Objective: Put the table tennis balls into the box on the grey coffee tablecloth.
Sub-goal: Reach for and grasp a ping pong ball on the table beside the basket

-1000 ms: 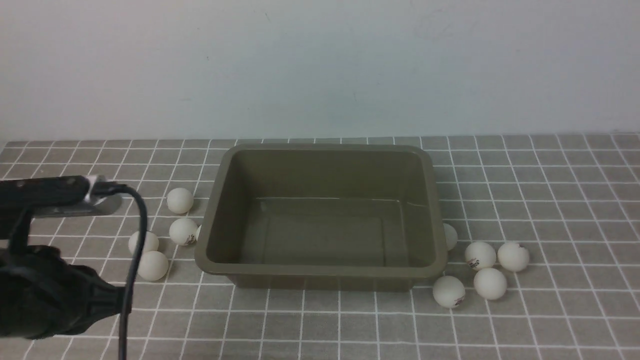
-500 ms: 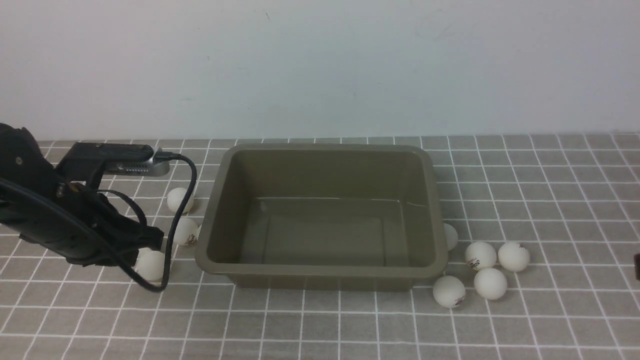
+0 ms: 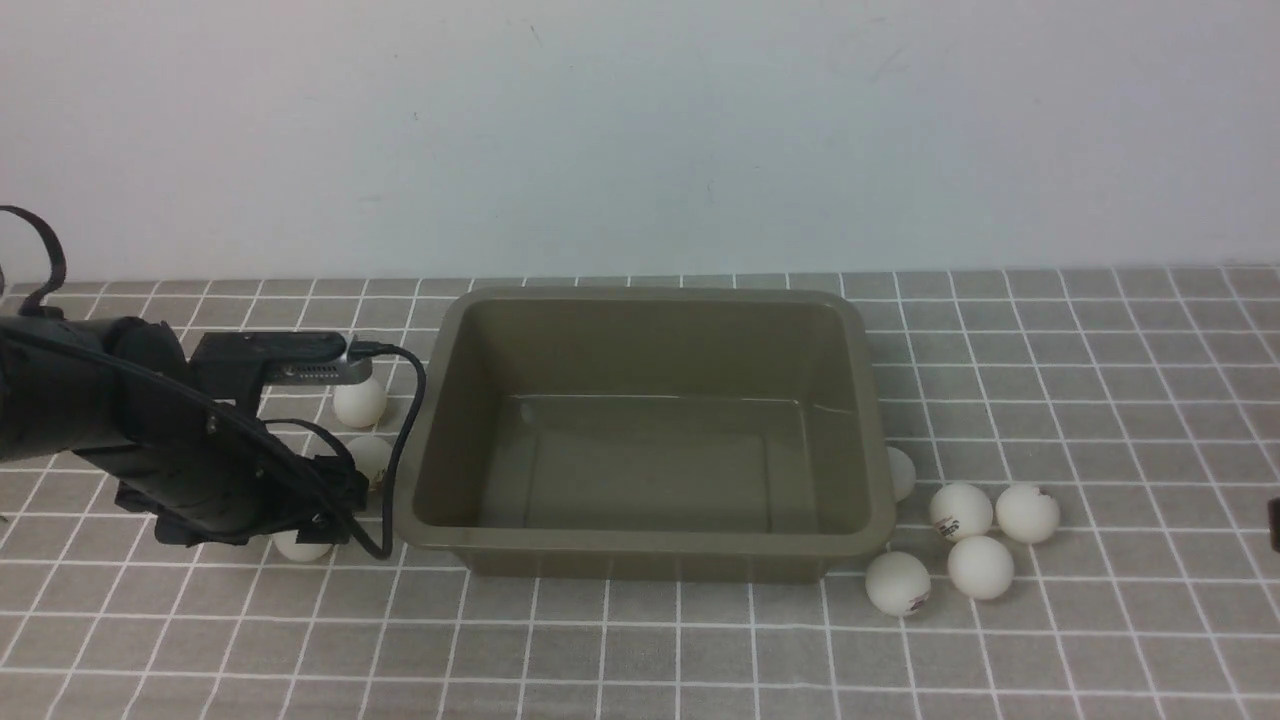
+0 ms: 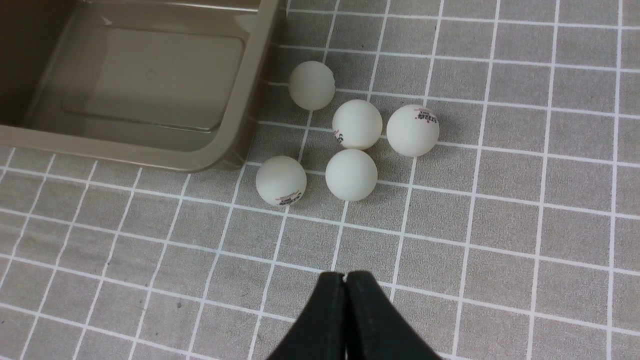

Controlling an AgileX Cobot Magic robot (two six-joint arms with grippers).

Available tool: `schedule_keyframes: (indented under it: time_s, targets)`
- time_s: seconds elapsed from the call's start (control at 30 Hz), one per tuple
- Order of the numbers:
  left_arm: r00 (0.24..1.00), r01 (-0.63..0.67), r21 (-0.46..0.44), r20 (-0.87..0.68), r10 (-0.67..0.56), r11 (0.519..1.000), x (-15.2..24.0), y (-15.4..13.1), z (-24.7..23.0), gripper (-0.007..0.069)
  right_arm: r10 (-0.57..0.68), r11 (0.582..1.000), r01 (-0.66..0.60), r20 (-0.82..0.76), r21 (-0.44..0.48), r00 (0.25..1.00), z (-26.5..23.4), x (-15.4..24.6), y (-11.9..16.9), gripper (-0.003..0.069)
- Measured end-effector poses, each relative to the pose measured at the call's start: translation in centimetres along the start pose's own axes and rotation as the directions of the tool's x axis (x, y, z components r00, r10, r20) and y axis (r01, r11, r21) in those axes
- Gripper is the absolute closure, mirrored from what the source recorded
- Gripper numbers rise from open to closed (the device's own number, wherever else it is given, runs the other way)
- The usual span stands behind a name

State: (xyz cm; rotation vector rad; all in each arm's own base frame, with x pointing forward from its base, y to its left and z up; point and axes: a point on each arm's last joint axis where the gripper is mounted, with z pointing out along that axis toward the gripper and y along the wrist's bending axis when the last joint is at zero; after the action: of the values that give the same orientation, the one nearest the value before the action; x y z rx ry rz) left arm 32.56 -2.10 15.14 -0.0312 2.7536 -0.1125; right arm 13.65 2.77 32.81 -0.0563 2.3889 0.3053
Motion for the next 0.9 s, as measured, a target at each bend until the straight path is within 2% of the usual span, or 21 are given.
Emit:
schedule_keyframes:
  time_s: [0.1, 0.13, 0.2, 0.23, 0.4, 0.5, 0.53, 0.57, 0.67, 0.77, 0.87, 0.9]
  targets:
    - [1.0, 0.004, -0.004, 0.006, -0.004, 1.0, -0.1, 0.1, 1.0, 0.0106, -0.001, 1.0, 0.001, 0.011, 0.0, 1.0, 0.0, -0.1, 0.0, 0.0672]
    - [1.0, 0.004, -0.005, 0.002, -0.004, 1.0, 0.0, 0.1, 1.2, 0.0139, -0.001, 1.0, 0.001, 0.011, 0.0, 1.0, 0.0, -0.1, 0.0, 0.0672]
    - [1.0, 0.005, -0.005, -0.013, -0.005, 1.0, 0.1, 0.1, 1.5, 0.0253, 0.003, 1.0, -0.003, 0.004, 0.007, 1.0, 0.2, -0.1, -0.1, 0.0672]
    - [1.0, 0.005, -0.005, -0.019, -0.006, 1.0, 0.2, 0.1, 1.5, 0.0277, 0.005, 1.0, -0.005, 0.0, 0.015, 1.0, 0.3, -0.2, -0.2, 0.0672]
    - [0.996, 0.001, -0.001, -0.086, -0.001, 1.0, 0.7, 0.0, 0.7, 0.028, 0.055, 0.993, -0.048, -0.063, 0.107, 0.996, 1.9, -1.0, -1.4, 0.0672]
    - [0.994, -0.009, 0.009, -0.104, 0.01, 1.0, 0.9, -0.2, -2.4, 0.028, 0.093, 0.982, -0.064, -0.162, 0.175, 0.982, 4.4, -2.2, -2.9, 0.0672]
    - [0.994, -0.009, 0.009, -0.104, 0.01, 1.0, 0.9, -0.2, -2.4, 0.028, 0.096, 0.982, -0.066, -0.166, 0.177, 0.981, 4.5, -2.3, -2.9, 0.0672]
    - [0.997, -0.005, 0.021, -0.078, 0.007, 1.0, 0.8, -0.5, -4.9, 0.028, 0.119, 0.979, -0.079, -0.211, 0.19, 0.97, 6.0, -2.7, -3.5, 0.0672]
    - [0.999, 0.044, 0.066, -0.027, -0.042, 0.997, 0.3, -1.1, -8.0, 0.028, 0.12, 0.981, -0.077, -0.247, 0.177, 0.962, 8.2, -3.3, -3.9, 0.0659]
    - [0.998, 0.058, 0.15, 0.016, -0.061, 0.987, -1.2, -2.8, -11.1, 0.028, 0.109, 0.988, -0.077, -0.254, 0.13, 0.961, 11.2, -3.9, -4.2, 0.0601]
    - [1.0, -0.014, 0.192, 0.017, 0.011, 0.981, -2.3, -4.6, -12.3, 0.028, 0.098, 0.992, -0.073, -0.259, 0.106, 0.961, 13.5, -4.3, -4.5, 0.0522]
    - [0.999, -0.05, 0.205, 0.015, 0.048, 0.977, -2.8, -5.4, -12.4, 0.028, 0.098, 0.992, -0.073, -0.274, 0.1, 0.957, 14.7, -4.3, -4.7, 0.0464]
